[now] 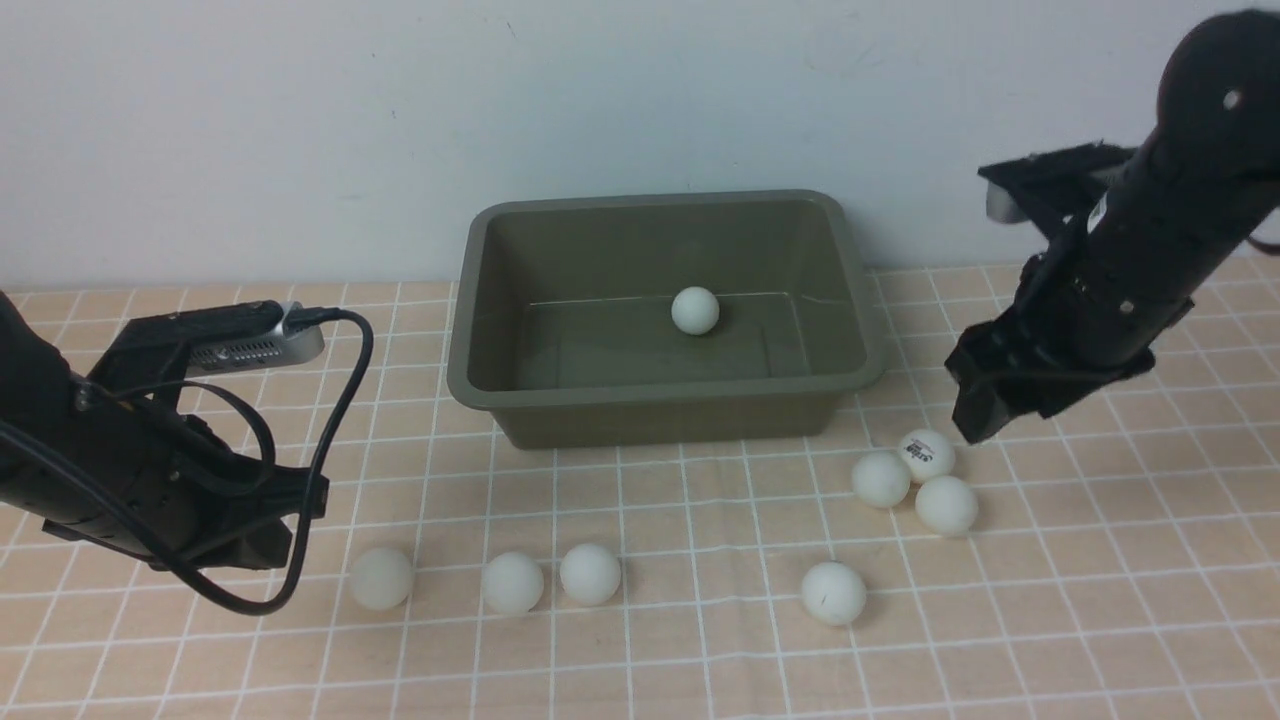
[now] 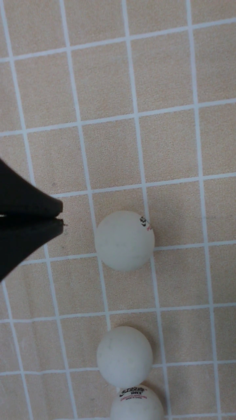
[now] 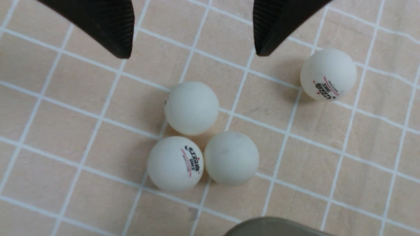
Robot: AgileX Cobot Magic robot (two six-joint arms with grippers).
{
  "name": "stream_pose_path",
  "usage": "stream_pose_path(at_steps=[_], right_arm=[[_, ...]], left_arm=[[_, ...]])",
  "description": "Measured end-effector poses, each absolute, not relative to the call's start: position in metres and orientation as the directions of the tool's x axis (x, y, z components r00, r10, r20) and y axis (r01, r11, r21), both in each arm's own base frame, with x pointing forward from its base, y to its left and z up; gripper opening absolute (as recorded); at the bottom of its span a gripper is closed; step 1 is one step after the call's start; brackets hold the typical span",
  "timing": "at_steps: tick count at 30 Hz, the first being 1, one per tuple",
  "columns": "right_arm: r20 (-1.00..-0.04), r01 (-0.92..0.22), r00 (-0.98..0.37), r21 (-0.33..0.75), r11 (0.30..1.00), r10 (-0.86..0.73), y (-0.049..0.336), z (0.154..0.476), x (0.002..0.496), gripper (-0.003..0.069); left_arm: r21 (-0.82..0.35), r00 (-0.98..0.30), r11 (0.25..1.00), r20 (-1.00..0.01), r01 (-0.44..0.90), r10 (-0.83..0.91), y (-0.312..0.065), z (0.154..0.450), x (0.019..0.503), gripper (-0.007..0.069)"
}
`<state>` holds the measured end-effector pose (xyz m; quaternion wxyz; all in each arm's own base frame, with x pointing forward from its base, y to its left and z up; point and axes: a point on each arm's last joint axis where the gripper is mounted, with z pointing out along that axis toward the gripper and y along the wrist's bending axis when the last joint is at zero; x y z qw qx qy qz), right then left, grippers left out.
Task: Put the table tennis balls into the box on the light coffee tablecloth.
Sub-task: 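Reach for and grasp a ping pong ball on the table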
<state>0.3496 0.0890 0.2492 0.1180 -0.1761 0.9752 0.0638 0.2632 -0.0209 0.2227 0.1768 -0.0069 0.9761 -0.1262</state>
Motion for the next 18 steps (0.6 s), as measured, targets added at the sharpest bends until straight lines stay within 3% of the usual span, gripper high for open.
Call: stream_pose_path(at_steps=[8, 18], right_arm=[[-0.249, -0.379, -0.904, 0.087, 0.921, -0.348, 0.092, 0.211, 0.361, 0.0446], [-0.172, -0.400, -0.909, 0.099, 0.911, -0.381, 0.095, 0.172, 0.369, 0.0446]], left_arm=[[-0.252, -0.942, 0.967, -0.332, 0.032, -0.055, -0.021, 0.222, 0.262, -0.0055], [-0.252, -0.942, 0.967, -0.331, 0.033, -0.054, -0.021, 0.222, 0.262, -0.0055]])
